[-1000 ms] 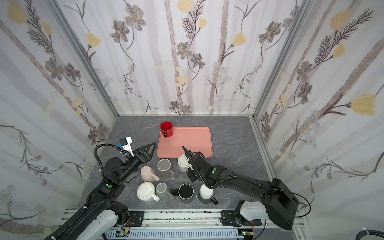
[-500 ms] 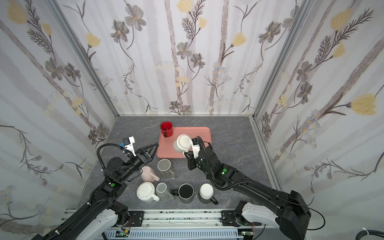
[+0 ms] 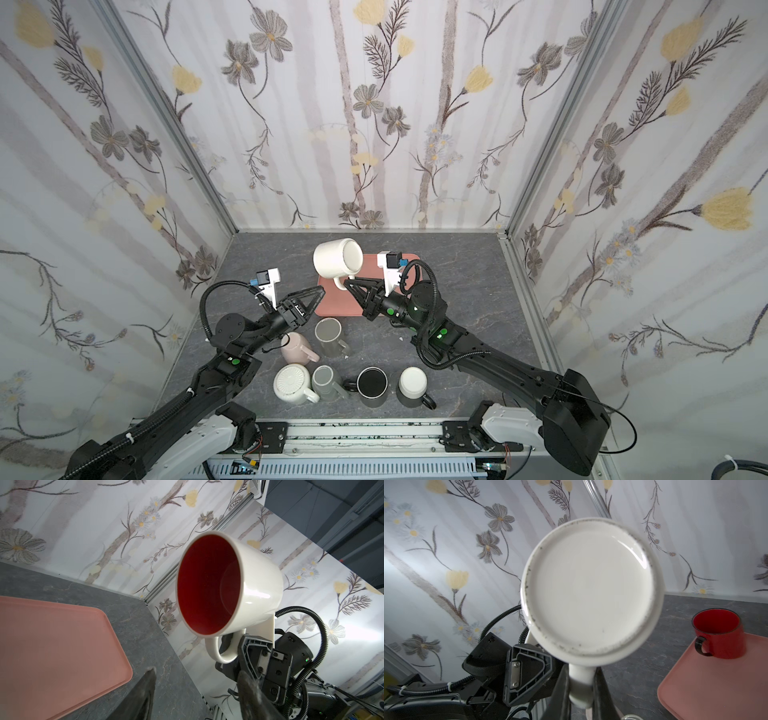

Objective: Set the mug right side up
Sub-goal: 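Lift the white mug and rotate its opening toward the left gripper, then grasp the white mug's handle with the left gripper while the right gripper releases and withdraws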

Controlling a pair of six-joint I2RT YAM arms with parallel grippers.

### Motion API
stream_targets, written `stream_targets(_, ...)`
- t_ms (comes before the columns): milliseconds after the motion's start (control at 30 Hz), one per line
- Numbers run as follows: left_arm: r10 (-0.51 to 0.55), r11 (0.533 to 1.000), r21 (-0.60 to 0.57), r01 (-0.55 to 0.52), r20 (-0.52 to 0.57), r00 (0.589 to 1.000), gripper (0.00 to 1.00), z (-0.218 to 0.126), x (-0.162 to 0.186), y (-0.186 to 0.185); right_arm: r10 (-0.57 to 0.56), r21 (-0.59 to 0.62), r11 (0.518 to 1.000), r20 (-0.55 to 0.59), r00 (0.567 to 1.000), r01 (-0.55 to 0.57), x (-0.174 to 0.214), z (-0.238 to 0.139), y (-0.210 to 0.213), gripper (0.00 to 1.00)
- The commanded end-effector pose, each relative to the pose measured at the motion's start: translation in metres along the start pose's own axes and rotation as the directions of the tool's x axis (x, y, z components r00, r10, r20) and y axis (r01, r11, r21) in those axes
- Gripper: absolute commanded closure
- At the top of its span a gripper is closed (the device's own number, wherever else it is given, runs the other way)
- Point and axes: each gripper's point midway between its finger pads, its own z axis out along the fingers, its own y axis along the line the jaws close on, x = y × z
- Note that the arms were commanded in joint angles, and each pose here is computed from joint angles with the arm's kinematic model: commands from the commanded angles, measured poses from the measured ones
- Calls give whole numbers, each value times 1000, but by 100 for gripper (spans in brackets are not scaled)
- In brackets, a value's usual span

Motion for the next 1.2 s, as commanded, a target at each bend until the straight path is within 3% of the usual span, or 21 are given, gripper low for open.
stream_targets(0, 50, 987, 147, -57, 56, 997, 49, -1, -15, -38, 33, -211, 978, 115, 993, -8, -31, -3, 44, 100)
stream_targets(100, 59, 980, 185, -71, 66, 996, 58, -1, -15, -48, 60, -245, 969, 108, 992, -32, -29, -1, 48, 100)
stream_targets(233, 65, 978, 195, -77, 68, 996, 59, 1, -15, -51, 77, -278, 959, 98, 992, -47, -26, 4, 55, 100)
stream_targets(467, 65, 973, 215, -81, 84, 994, 73, 2, -17, -57, 110, -298, 951, 65, 992, -86, -14, 12, 56, 100)
stream_targets(600, 62, 973, 214, -80, 93, 994, 76, 2, -19, -58, 124, -307, 946, 54, 991, -102, -9, 15, 55, 100)
stream_targets(800, 53, 984, 162, -69, 104, 993, 100, 3, -20, -49, 131, -303, 946, 37, 991, -114, -3, 16, 53, 100)
stream_targets(867, 57, 987, 143, -72, 107, 993, 100, 4, -21, -46, 131, -289, 951, 43, 991, -113, -3, 15, 50, 100)
stream_targets(900, 62, 989, 127, -75, 109, 992, 100, 5, -22, -45, 125, -278, 954, 42, 991, -109, -3, 14, 49, 97)
stream_targets(967, 79, 992, 91, -89, 104, 991, 100, 8, -23, -41, 119, -241, 965, 48, 992, -104, -3, 11, 44, 80)
stream_targets(1000, 85, 994, 54, -91, 97, 992, 100, 11, -24, -37, 111, -218, 971, 52, 992, -97, -3, 9, 41, 62)
stream_targets(1067, 108, 994, -18, -107, 84, 991, 100, 16, -27, -28, 90, -147, 986, 62, 994, -80, -3, 5, 31, 41)
stream_targets(1167, 141, 982, -135, -133, 48, 989, 100, 22, -29, -10, 51, 1, 999, 80, 995, -51, 1, -12, 7, 30)
